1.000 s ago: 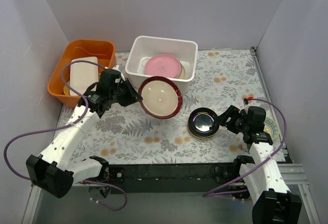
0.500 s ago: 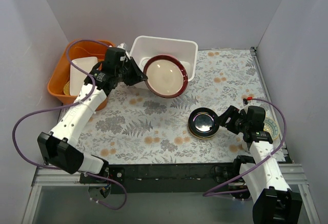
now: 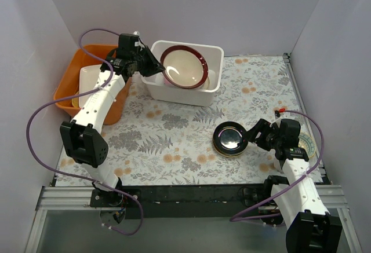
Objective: Place the plates into the plastic bin on the countertop
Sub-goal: Place the plate in the plastic bin.
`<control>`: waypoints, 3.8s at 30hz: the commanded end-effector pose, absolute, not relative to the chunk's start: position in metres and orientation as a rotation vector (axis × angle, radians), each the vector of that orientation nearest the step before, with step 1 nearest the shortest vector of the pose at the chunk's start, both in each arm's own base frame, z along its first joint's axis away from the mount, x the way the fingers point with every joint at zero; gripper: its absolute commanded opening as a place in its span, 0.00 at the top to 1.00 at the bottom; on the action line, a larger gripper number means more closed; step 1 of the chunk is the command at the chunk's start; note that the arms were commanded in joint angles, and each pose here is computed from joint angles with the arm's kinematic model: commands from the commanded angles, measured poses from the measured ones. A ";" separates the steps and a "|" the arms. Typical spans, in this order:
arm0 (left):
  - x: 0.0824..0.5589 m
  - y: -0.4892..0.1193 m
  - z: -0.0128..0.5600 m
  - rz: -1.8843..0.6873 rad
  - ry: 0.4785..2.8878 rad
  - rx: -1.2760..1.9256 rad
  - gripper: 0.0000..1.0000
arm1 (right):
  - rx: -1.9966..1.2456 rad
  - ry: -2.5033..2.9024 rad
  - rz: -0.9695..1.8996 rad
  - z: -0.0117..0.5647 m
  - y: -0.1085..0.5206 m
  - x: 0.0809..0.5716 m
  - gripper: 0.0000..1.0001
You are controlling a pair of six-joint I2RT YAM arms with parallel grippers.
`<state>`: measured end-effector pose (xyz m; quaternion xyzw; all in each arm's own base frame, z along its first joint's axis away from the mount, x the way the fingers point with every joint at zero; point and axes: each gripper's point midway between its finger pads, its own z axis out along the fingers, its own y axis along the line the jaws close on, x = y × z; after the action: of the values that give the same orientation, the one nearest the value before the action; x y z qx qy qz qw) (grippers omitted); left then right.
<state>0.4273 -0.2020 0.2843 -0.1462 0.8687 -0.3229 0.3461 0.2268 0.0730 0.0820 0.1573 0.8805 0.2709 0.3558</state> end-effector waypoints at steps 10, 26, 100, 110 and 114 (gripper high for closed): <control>0.477 -0.218 0.365 -1.010 2.040 -0.283 1.00 | 0.373 2.230 0.695 0.099 0.072 0.237 0.27; 0.523 -0.229 0.297 -1.015 2.146 -0.327 1.00 | 0.378 2.248 0.694 0.092 0.072 0.235 0.27; 0.453 -0.205 0.382 -1.085 1.990 -0.158 0.02 | 0.361 2.265 0.791 0.088 0.084 0.227 0.27; 0.356 -0.227 0.370 -1.136 2.020 -0.113 0.02 | 0.352 2.278 0.795 0.085 0.086 0.219 0.24; 0.311 -0.250 0.343 -1.144 2.085 -0.082 0.03 | 0.347 2.286 0.794 0.083 0.086 0.214 0.05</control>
<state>0.3541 -0.2330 0.3446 -0.0463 0.8137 -0.4418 0.3749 0.2187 0.0848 0.0827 0.1425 0.8790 0.3024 0.3401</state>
